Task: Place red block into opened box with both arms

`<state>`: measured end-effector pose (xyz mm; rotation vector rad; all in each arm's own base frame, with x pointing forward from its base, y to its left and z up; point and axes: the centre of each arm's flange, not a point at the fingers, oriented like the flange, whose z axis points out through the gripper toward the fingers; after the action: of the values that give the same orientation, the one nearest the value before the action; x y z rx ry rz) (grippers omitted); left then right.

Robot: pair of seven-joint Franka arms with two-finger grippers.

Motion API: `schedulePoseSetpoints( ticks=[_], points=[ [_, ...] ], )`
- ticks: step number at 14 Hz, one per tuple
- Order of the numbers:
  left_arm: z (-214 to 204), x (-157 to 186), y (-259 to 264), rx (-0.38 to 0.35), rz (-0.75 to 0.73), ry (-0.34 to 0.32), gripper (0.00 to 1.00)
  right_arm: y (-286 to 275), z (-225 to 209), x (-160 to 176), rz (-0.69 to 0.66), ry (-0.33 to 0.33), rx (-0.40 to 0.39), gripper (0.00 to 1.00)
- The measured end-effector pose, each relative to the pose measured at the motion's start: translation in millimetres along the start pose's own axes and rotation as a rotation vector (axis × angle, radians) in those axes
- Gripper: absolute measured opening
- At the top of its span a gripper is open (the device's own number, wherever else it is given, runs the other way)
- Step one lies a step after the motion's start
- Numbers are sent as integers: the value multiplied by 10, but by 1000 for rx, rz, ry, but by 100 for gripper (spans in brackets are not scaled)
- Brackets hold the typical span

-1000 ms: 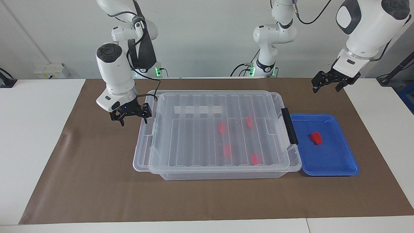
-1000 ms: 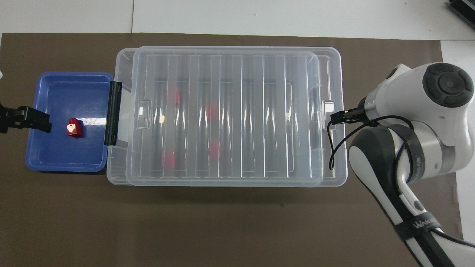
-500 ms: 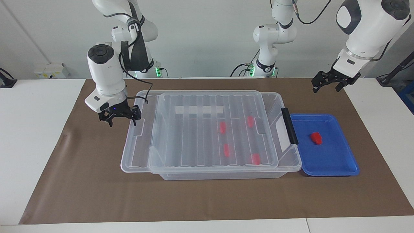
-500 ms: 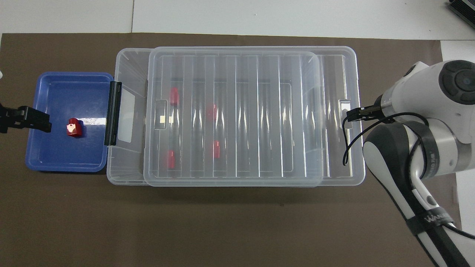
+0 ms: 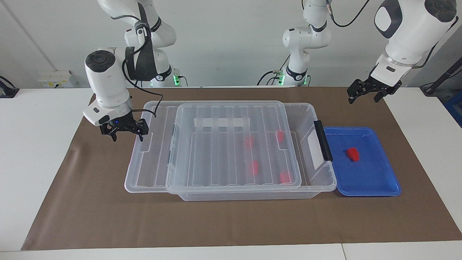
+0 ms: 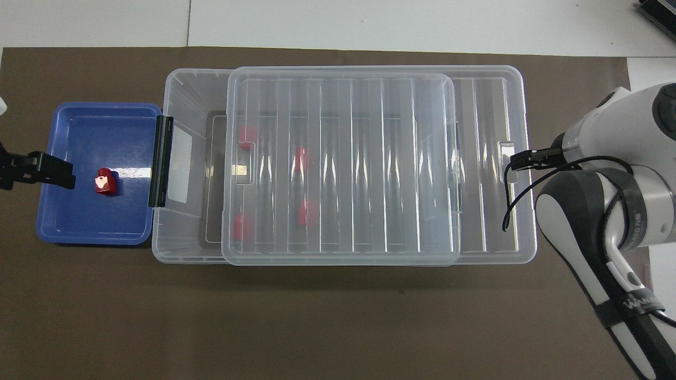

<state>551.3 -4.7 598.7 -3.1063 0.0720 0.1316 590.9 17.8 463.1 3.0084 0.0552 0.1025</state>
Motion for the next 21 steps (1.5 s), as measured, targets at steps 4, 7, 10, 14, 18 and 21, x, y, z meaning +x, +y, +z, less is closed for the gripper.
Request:
schedulePoseSetpoints(
  ticks=[4, 7, 10, 14, 18, 21],
  points=[
    [-55, -38, -136, -2, -25, 16, 100, 151, 20, -5, 21, -4, -9, 100],
    [28, 56, -205, 2, -30, 101, 100, 231, 22, -11, 31, -6, -15, 100],
    [454, 211, -395, 8, -34, 169, 100, 292, 28, -16, 37, -8, -23, 100],
    [1046, 470, -572, 17, -10, 204, 100, 407, 30, -31, 43, -13, -46, 100],
    [1847, 469, -709, 20, -33, 237, 100, 481, 23, -46, 40, -20, -74, 100],
    [2215, 407, -781, 18, -48, 226, 100, 559, 32, -59, 48, -27, -84, 100]
  ],
)
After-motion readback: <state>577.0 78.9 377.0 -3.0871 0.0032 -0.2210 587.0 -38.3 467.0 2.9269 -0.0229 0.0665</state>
